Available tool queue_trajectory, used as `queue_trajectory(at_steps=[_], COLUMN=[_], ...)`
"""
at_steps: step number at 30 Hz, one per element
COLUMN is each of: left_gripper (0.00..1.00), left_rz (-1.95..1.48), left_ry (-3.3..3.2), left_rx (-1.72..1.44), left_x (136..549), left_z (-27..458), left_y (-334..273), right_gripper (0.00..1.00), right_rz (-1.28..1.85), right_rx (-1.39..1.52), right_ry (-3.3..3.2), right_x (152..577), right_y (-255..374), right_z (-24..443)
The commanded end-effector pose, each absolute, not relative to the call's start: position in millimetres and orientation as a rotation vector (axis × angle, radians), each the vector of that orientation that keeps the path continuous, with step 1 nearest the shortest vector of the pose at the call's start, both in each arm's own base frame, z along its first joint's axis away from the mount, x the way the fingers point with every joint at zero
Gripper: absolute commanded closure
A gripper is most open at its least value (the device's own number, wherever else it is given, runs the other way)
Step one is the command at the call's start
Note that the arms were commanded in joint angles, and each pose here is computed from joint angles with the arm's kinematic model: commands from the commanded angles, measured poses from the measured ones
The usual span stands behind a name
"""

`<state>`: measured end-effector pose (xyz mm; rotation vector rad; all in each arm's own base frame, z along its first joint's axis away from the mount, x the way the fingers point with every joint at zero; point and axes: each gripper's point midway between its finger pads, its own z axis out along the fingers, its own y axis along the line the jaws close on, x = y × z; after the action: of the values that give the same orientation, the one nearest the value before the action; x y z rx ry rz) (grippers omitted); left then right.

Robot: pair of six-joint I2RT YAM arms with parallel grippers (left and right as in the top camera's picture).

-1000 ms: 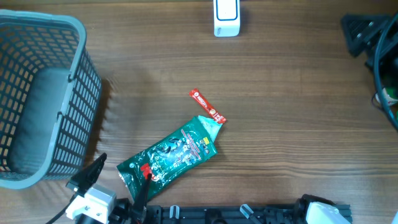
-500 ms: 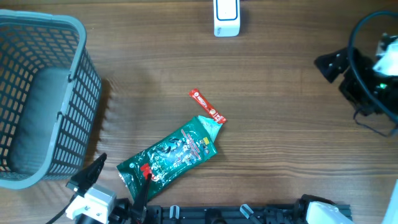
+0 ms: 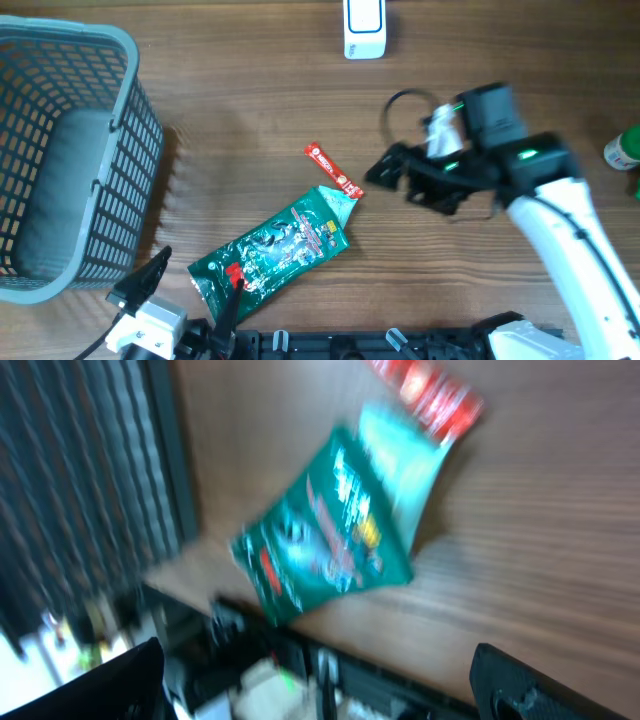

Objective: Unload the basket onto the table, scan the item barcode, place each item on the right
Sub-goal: 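Reach the right gripper to the green glove bag and grasp it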

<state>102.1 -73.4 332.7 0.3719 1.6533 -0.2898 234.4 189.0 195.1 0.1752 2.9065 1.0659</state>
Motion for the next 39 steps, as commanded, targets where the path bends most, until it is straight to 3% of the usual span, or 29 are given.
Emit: queue_trajectory(at_steps=[1,5,10,15,17,19,26,29,34,37,39], left_gripper=[0.00,0.00,0.00,0.00,0.00,0.00,0.00,0.00,0.00,0.00,0.00], left_rz=[-0.300,-0.301,-0.300,-0.301,-0.300,-0.300,-0.300,-0.300,-0.300,-0.301,-0.300], left_ry=[1.645,1.645,1.645,1.645,1.645,1.645,1.645,1.645,1.645,1.645,1.645], left_rx=[0.375,0.375,0.375,0.375,0.375,0.375,0.375,0.375,0.375,0.375,0.375], left_x=[100.1,100.1,100.1,100.1,100.1,100.1,100.1,100.1,100.1,100.1,100.1], left_z=[333.6,333.6,333.6,333.6,333.6,333.6,333.6,333.6,333.6,333.6,333.6], left_y=[-75.0,-75.0,-75.0,-75.0,-75.0,-75.0,-75.0,-75.0,-75.0,-75.0,-75.0], right_gripper=[0.02,0.02,0.03,0.20,0.19,0.12,0.11,0.19,0.19,0.30,0.42], right_rz=[1.045,1.058,1.029,0.852,0.822,0.804,0.849,0.804,0.759,0.775,0.777], right_rx=[0.223,0.367,0.492,0.624,0.667,0.675,0.672,0.697,0.707,0.704,0.707], right_ry=[3.022,3.051,2.895,2.823,2.855,2.865,2.842,2.763,2.769,2.755,2.733], right_x=[199.9,167.9,158.3,149.1,142.5,144.3,162.0,177.5,176.6,178.8,182.6], right_y=[228.5,273.1,307.1,306.6,311.7,320.1,348.9,341.4,335.1,337.4,337.7], right_z=[158.8,124.0,103.9,76.7,62.5,45.6,1.0,1.4,-2.8,-0.9,0.1])
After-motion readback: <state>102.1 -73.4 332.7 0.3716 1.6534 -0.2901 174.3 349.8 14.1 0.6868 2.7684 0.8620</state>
